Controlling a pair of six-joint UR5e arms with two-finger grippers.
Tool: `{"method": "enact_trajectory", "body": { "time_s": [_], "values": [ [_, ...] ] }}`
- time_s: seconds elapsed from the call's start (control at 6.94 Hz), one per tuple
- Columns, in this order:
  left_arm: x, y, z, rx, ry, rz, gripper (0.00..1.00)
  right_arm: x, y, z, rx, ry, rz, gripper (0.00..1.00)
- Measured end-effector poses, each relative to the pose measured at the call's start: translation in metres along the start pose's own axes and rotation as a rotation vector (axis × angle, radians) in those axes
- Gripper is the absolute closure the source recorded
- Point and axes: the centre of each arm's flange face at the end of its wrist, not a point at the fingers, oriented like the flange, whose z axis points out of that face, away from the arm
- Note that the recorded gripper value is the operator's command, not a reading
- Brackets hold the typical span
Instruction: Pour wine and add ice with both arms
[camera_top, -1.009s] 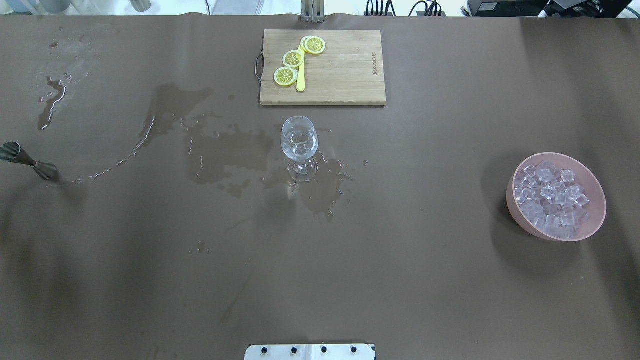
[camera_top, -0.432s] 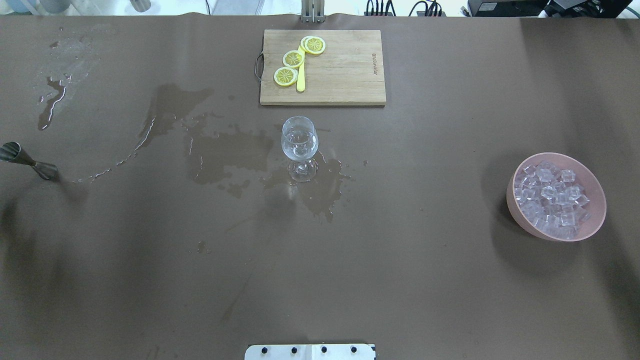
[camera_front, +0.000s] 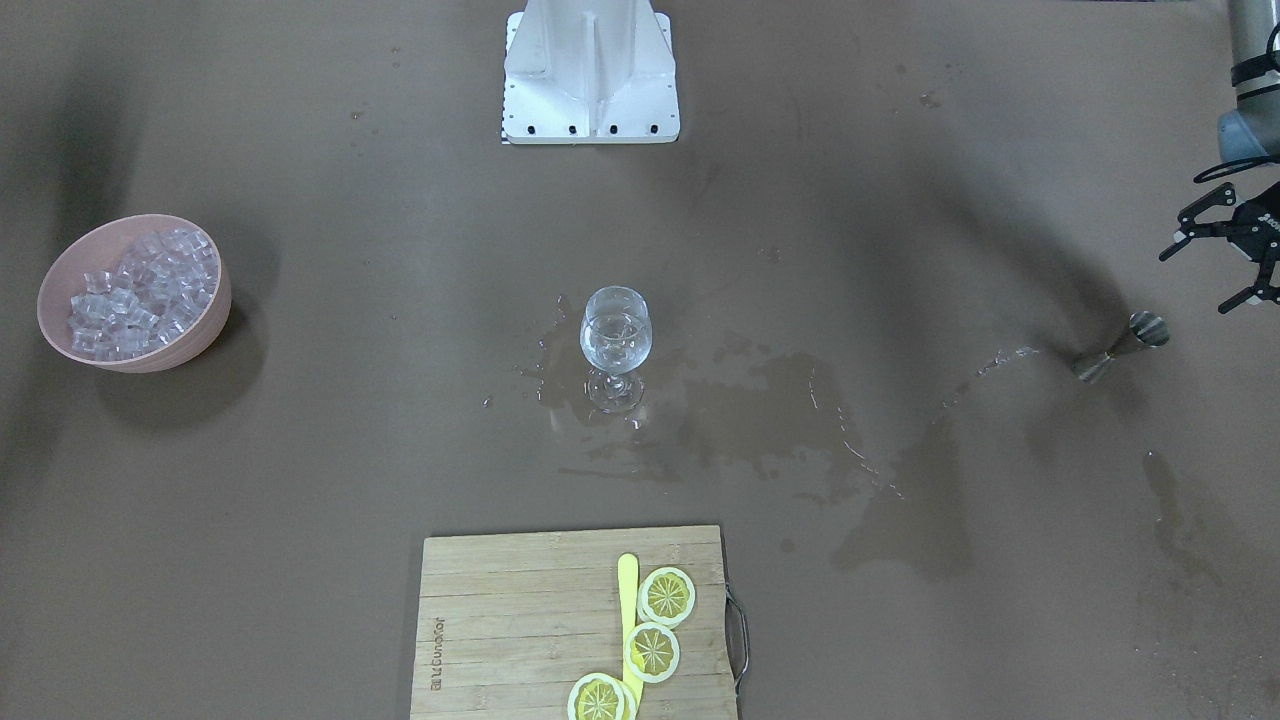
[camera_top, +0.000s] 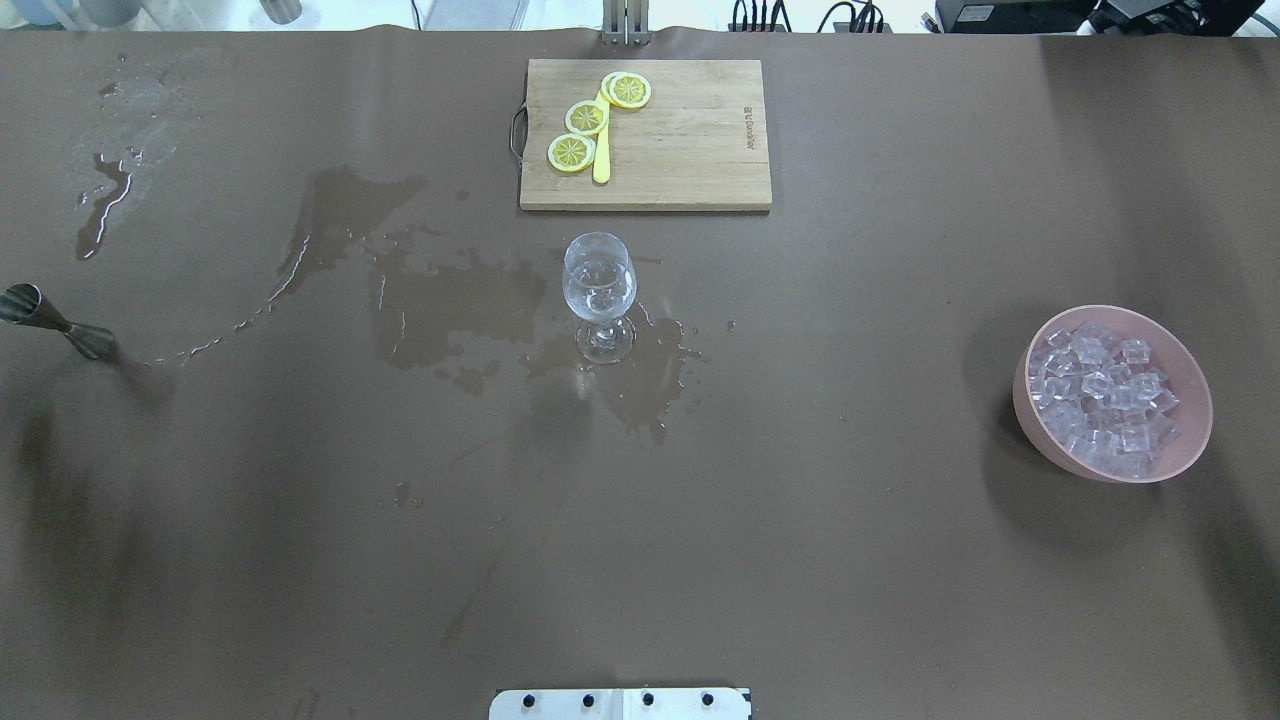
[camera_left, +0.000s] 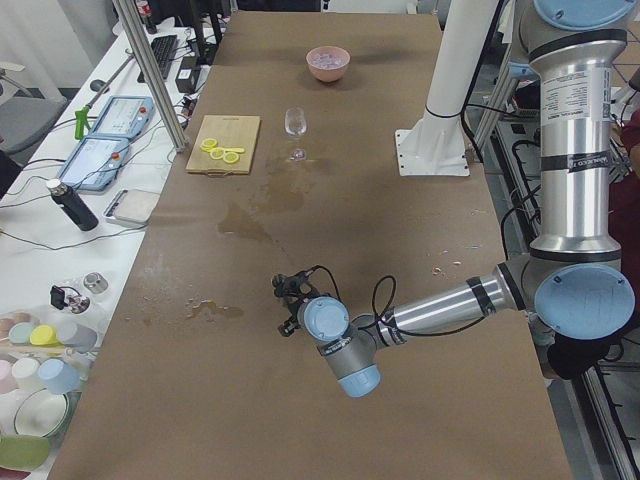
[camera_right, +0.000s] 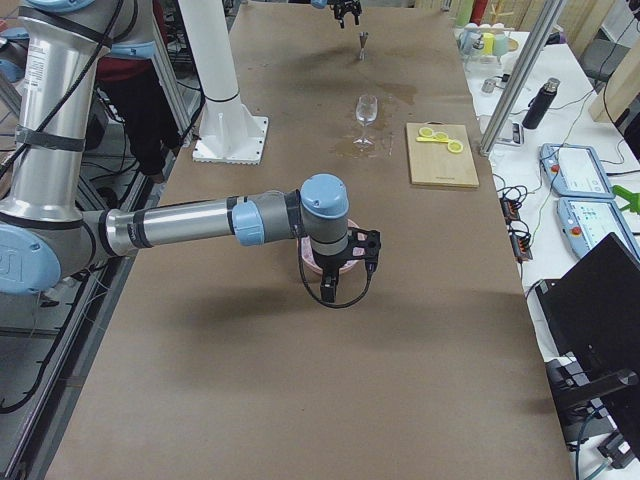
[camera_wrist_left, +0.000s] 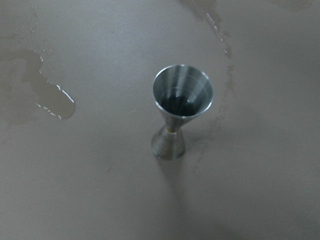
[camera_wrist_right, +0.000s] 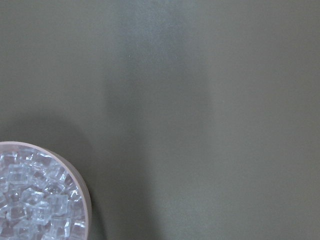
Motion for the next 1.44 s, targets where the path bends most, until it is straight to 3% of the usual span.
{"method": "enact_trajectory", "body": {
  "time_s": [0.29, 0.86, 1.15, 1.44],
  "values": [
    [0.002, -0.003, 0.001, 0.005, 0.031, -0.046, 0.02, -0.005, 0.000, 0.004, -0.007, 0.003, -0.011, 0.00],
    [-0.006, -0.013, 0.008, 0.000, 0.046, -0.300, 0.02, -0.007, 0.002, 0.009, -0.016, 0.008, -0.022, 0.00],
    [-0.008, -0.016, 0.006, 0.036, 0.014, -0.282, 0.02, -0.006, 0.003, 0.010, -0.020, 0.005, -0.022, 0.00],
    [-0.012, -0.013, 0.002, 0.102, -0.067, -0.229, 0.02, -0.006, 0.004, 0.011, -0.023, 0.003, -0.019, 0.00]
  ]
}}
